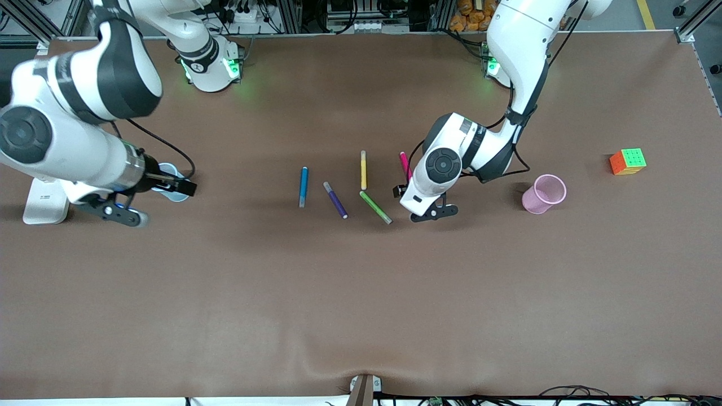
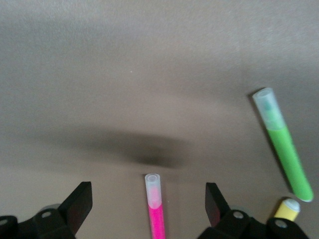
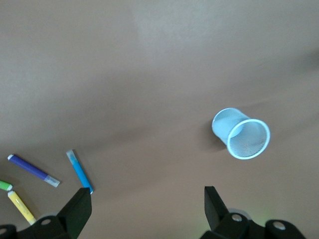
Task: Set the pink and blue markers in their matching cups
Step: 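Grasp the pink marker with the left gripper while the right gripper approaches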
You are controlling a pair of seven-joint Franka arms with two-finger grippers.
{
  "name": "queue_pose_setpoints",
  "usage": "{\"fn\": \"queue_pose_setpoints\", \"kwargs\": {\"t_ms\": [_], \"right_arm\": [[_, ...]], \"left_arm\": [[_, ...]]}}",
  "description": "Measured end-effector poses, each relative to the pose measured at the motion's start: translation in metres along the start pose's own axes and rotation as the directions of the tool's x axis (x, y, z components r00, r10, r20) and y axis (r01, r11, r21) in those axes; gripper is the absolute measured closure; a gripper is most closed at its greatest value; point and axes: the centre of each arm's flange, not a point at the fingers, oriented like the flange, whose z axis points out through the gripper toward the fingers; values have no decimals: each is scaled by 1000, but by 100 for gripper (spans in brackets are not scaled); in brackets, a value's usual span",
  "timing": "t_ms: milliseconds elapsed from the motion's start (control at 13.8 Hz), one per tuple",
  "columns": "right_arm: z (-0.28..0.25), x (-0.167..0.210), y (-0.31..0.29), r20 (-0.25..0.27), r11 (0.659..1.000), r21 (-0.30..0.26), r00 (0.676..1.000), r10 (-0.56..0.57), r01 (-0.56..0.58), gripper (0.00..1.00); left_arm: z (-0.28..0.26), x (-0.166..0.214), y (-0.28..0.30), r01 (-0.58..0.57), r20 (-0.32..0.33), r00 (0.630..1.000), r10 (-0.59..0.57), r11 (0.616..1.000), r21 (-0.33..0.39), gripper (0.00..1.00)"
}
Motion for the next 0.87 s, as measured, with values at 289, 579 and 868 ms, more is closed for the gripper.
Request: {"fn": "queue_pose_setpoints", "kwargs": {"t_ms": [289, 579, 868], "right_arm": [[16, 7, -2, 36, 996, 6, 995, -88, 88, 0], [20, 6, -2, 53, 994, 4, 993, -108, 108, 0], [35, 3, -4, 79, 989, -2, 986, -147, 148, 0]], "left_arm": [[17, -7, 0, 4, 3, 1000, -4, 1000, 10, 5], [26, -19, 6, -3, 11, 1000, 2, 1000, 25, 30], [39, -21, 7, -3, 21, 1000, 2, 999, 38, 42]]}}
